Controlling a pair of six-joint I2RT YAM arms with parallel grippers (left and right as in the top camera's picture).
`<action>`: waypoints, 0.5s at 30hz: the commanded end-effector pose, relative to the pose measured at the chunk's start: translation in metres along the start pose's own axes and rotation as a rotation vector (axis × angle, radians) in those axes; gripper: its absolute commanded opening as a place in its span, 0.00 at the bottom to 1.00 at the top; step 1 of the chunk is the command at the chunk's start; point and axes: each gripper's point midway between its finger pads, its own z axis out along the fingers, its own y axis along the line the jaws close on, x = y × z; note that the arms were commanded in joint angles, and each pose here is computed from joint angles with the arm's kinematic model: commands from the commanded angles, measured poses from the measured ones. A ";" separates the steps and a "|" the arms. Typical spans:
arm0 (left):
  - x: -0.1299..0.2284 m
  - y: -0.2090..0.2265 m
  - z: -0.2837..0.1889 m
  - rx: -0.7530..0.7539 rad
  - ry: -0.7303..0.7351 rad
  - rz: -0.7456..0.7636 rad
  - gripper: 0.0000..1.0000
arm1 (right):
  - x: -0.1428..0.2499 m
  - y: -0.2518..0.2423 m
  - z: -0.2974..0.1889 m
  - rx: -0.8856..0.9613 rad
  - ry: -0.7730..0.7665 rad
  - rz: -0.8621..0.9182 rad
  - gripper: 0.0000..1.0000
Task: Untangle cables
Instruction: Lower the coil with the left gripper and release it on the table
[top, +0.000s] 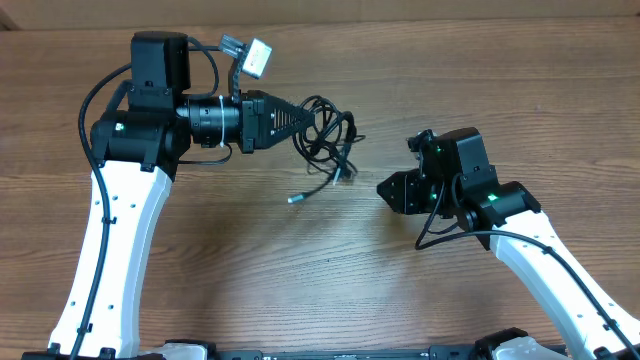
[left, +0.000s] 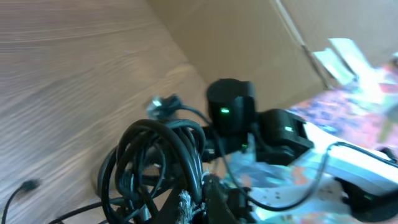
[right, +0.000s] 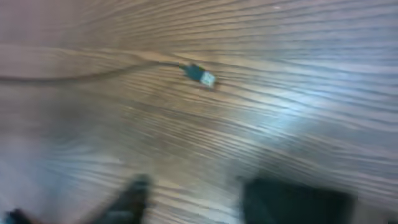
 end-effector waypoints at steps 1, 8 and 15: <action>-0.005 0.019 -0.006 -0.169 -0.022 0.028 0.04 | -0.003 -0.007 0.000 0.041 -0.016 0.005 0.66; 0.009 0.077 -0.033 -0.570 0.017 0.040 0.04 | 0.006 -0.011 -0.001 0.056 0.017 0.016 0.92; 0.021 0.094 -0.031 -0.788 0.107 0.135 0.04 | 0.002 -0.045 -0.006 0.248 -0.024 0.084 1.00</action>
